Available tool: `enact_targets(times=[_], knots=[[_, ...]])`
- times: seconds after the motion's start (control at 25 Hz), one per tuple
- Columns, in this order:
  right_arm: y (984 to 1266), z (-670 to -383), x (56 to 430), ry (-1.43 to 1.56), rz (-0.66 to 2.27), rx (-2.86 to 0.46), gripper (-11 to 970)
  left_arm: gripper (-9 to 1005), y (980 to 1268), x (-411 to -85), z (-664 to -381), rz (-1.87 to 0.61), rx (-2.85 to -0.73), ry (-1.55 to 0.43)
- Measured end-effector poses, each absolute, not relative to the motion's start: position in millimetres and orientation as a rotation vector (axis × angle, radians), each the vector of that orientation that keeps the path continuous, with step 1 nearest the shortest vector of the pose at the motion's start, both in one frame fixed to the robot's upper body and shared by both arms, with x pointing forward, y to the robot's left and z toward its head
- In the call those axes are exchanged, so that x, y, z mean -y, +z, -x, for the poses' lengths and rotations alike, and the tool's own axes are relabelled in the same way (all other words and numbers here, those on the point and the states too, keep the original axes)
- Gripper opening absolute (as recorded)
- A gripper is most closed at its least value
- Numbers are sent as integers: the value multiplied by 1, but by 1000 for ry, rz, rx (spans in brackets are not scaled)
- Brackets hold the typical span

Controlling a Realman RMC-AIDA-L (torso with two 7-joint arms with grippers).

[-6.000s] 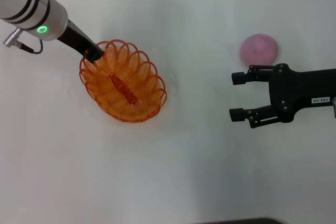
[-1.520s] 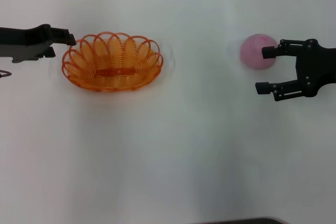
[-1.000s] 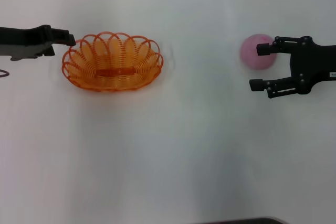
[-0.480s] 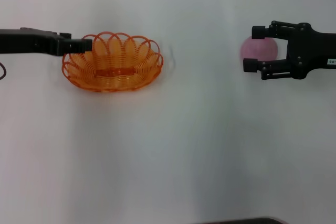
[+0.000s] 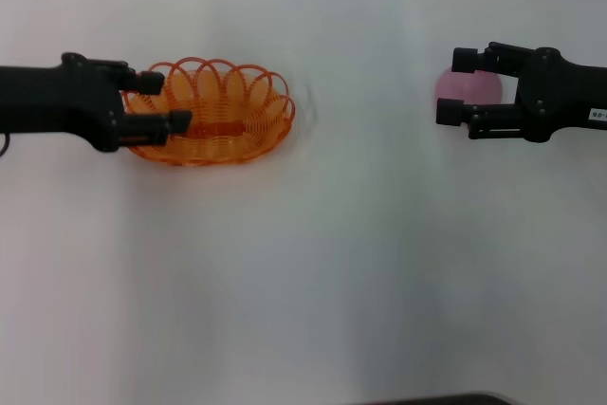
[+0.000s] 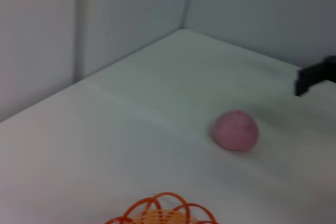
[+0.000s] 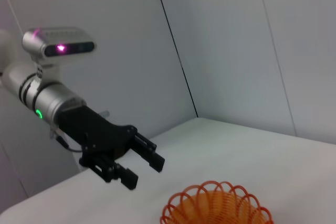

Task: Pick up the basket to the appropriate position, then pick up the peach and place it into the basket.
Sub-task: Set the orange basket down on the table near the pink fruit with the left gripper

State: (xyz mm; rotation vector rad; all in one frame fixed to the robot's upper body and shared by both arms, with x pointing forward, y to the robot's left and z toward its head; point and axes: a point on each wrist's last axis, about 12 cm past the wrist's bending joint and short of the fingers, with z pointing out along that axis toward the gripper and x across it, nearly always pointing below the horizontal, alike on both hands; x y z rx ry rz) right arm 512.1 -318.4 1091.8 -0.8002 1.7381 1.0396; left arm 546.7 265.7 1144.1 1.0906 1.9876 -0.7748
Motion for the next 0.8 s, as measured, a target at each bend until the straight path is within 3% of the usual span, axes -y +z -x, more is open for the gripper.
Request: enact_targets(times=[0.44,0.68,0.8], knots=[[1089,-511,313,1059,783,-1730,902,615,1135,-267,-541,-1148,-1947,-798],[1088,-512,311,1051,777,-1739,901,615,1120,-277,-531,-1136,-1900,-835],[1087,-513,310,1048,773,-1742,901,615,1103,-290,-518,-1081,-1777,-859]])
